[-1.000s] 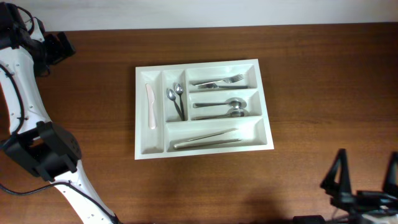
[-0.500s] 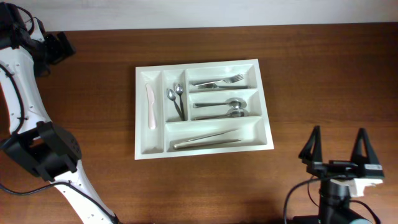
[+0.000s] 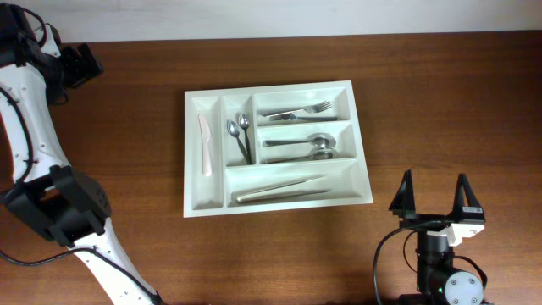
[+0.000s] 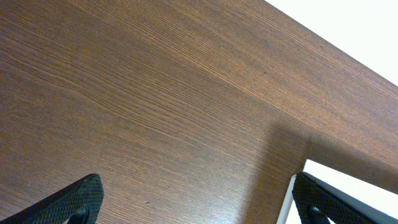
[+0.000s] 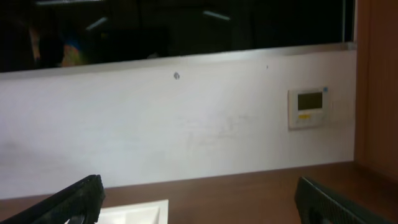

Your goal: Pack container

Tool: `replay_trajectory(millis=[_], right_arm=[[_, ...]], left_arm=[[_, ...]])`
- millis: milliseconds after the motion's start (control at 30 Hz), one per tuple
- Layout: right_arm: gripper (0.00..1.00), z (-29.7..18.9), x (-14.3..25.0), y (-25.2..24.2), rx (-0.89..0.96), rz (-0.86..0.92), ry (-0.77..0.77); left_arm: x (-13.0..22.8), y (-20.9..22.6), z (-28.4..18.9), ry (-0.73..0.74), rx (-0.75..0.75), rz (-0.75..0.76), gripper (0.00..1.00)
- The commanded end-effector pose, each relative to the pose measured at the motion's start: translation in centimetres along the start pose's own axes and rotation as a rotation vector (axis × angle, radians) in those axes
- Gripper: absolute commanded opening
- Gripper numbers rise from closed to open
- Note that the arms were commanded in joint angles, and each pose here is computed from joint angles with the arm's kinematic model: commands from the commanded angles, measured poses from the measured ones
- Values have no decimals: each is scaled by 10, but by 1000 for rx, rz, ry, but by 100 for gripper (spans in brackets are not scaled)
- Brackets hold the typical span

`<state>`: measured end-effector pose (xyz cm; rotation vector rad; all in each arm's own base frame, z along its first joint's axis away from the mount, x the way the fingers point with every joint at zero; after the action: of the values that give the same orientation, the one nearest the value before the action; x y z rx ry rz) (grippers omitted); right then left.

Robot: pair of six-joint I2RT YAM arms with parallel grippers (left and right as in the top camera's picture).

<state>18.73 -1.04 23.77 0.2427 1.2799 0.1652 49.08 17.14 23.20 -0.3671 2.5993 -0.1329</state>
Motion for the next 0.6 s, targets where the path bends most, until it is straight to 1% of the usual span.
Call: replay_trajectory(millis=[0, 267, 433, 567], right_arm=[[99, -1, 13, -7, 29, -11, 15], [99, -4, 45, -16, 70, -26, 175], [99, -13, 73, -24, 109, -42, 329], [99, -12, 72, -24, 108, -42, 323]], left_arm=[[-7, -3, -19, -44, -2, 7, 99], [-7, -3, -19, -44, -1, 7, 99], [-7, -3, -19, -44, -1, 7, 99], [-7, -4, -19, -44, 0, 6, 99]])
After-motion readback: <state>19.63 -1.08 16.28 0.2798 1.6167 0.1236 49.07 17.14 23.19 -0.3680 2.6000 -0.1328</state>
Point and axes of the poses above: each gripper's point midway between its finger pads, its own z axis out along the fingers, its own y axis along the line the jaws close on, x = y × z, the point moved 5 cm from there along -z, back along the fingers, and after that the axes turned 11 degrees about z, right-handed, at the moved point
